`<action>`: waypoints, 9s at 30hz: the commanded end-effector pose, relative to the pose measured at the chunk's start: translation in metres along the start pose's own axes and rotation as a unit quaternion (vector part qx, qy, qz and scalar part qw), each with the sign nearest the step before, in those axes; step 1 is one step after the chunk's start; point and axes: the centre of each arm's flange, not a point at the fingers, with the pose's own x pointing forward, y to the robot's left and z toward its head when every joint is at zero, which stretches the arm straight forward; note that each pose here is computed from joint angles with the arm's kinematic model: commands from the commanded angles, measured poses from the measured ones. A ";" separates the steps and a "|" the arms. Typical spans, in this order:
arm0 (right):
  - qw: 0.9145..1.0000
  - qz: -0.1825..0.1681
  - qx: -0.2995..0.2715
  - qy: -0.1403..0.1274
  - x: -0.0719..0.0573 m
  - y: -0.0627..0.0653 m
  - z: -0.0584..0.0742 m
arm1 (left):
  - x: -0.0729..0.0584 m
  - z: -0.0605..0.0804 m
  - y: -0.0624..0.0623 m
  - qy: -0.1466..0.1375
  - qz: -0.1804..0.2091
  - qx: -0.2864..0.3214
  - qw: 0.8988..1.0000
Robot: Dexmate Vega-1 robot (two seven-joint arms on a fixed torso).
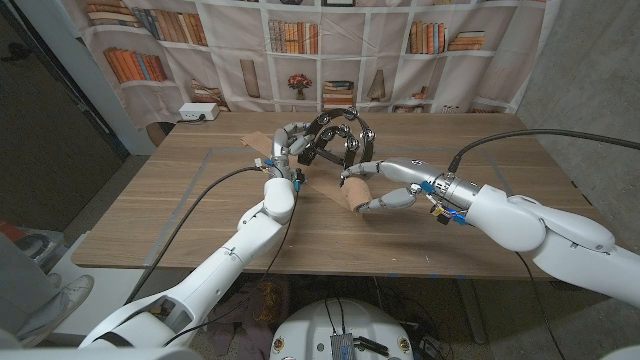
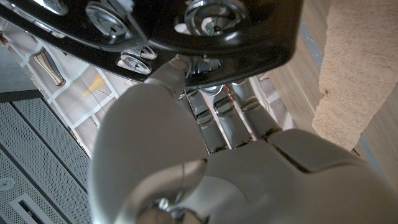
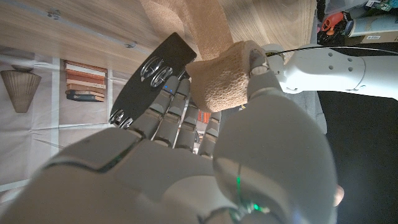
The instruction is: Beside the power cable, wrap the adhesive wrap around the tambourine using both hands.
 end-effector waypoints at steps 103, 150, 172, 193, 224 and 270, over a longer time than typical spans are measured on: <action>0.959 -0.174 -0.217 -0.061 0.073 -0.146 -0.052 | -0.026 -0.003 -0.004 0.018 -0.024 -0.018 0.999; 0.963 -0.198 -0.177 0.052 0.059 -0.158 -0.109 | -0.031 -0.007 0.003 0.029 -0.025 -0.016 0.999; 0.967 -0.180 -0.144 0.109 0.059 -0.164 -0.152 | -0.027 -0.008 0.000 0.031 -0.032 -0.018 0.999; 0.966 -0.178 -0.092 0.166 0.051 -0.149 -0.195 | -0.023 -0.008 -0.006 0.025 -0.056 -0.020 0.998; 0.961 -0.145 -0.019 0.233 0.039 -0.099 -0.219 | -0.011 0.008 0.013 -0.013 -0.034 -0.037 0.999; 0.947 -0.170 -0.058 0.268 0.027 -0.141 -0.236 | -0.017 0.002 0.009 0.001 -0.037 -0.049 0.998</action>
